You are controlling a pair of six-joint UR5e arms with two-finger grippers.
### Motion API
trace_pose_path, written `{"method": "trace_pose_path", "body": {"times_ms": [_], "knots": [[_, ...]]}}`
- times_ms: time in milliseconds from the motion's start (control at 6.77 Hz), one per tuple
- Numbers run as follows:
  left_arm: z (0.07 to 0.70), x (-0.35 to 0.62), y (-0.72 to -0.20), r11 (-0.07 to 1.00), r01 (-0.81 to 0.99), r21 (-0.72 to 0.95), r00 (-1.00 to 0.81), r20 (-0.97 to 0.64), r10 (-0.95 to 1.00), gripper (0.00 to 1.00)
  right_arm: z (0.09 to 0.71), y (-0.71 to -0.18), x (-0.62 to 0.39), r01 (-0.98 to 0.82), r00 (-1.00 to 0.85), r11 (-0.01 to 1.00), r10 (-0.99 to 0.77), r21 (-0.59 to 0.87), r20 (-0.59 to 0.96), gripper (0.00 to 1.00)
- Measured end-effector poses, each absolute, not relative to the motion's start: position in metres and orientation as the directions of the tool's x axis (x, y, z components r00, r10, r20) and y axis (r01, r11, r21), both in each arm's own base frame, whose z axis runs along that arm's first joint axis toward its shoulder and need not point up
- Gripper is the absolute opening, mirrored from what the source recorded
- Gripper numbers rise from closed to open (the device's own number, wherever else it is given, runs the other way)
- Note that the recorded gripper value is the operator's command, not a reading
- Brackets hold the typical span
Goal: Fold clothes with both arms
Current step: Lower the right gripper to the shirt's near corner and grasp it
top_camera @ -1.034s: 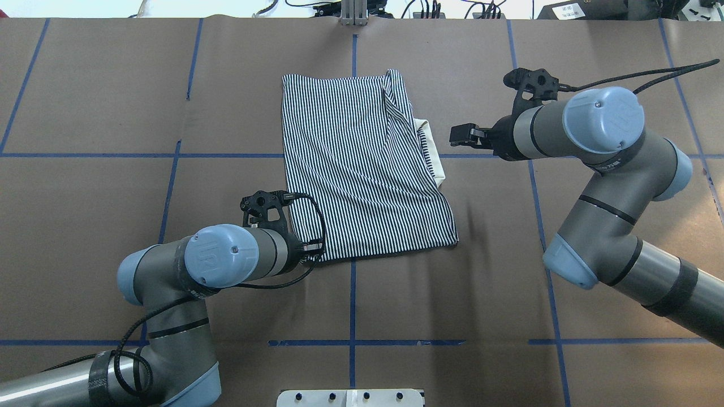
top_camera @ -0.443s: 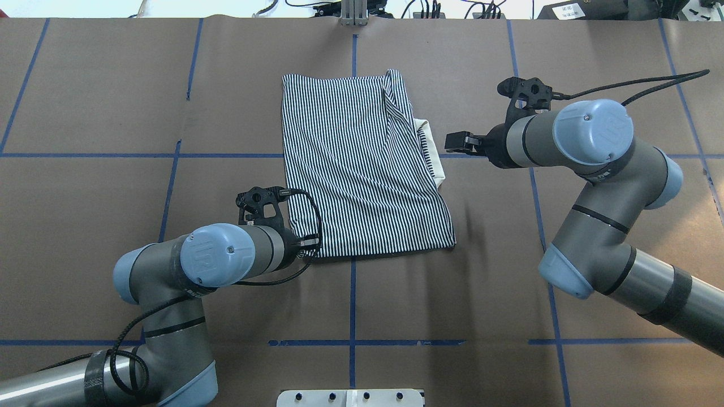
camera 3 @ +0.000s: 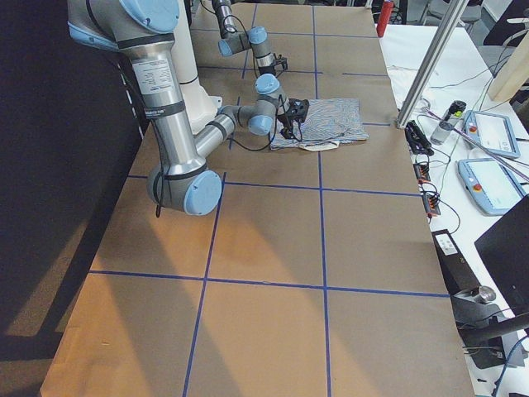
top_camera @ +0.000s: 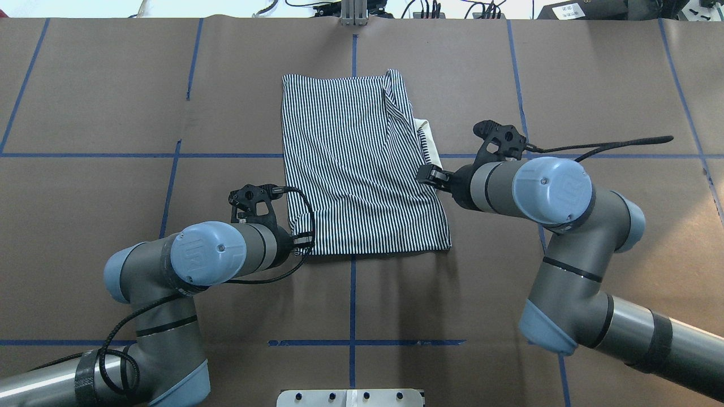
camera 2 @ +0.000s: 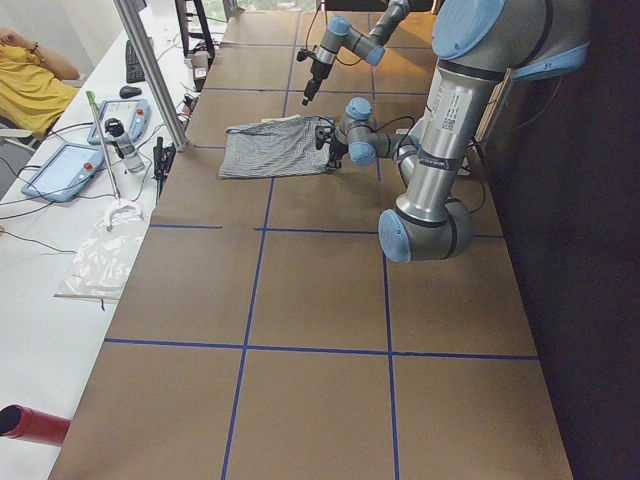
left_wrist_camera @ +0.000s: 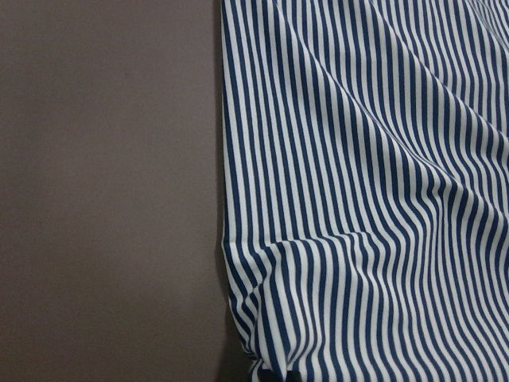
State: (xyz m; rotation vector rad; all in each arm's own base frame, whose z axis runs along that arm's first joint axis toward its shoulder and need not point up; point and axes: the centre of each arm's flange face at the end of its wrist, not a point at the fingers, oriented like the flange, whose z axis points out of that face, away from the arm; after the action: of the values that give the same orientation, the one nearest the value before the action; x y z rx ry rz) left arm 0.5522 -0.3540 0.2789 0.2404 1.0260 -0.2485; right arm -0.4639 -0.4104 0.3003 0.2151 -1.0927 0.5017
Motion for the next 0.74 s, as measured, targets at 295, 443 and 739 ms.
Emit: {"method": "trace_pose_path", "body": {"times_ms": [295, 443, 739], "knots": [[0.277, 0.551, -0.353, 0.946, 0.315, 0.080, 0.492, -0.866, -0.090, 0.00, 0.283, -0.375, -0.482, -0.543, 0.337, 0.805, 0.471, -0.240, 0.815, 0.57], [0.277, 0.552, -0.353, 0.946, 0.313, 0.080, 0.491, -0.866, -0.090, 0.00, 0.275, -0.365, -0.490, -0.567, 0.370, 0.779, 0.532, -0.269, 0.761, 0.57], [0.276, 0.552, -0.352, 0.947, 0.312, 0.079, 0.489, -0.868, -0.089, 0.00, 0.273, -0.355, -0.511, -0.599, 0.426, 0.749, 0.598, -0.284, 0.679, 0.57]]}}
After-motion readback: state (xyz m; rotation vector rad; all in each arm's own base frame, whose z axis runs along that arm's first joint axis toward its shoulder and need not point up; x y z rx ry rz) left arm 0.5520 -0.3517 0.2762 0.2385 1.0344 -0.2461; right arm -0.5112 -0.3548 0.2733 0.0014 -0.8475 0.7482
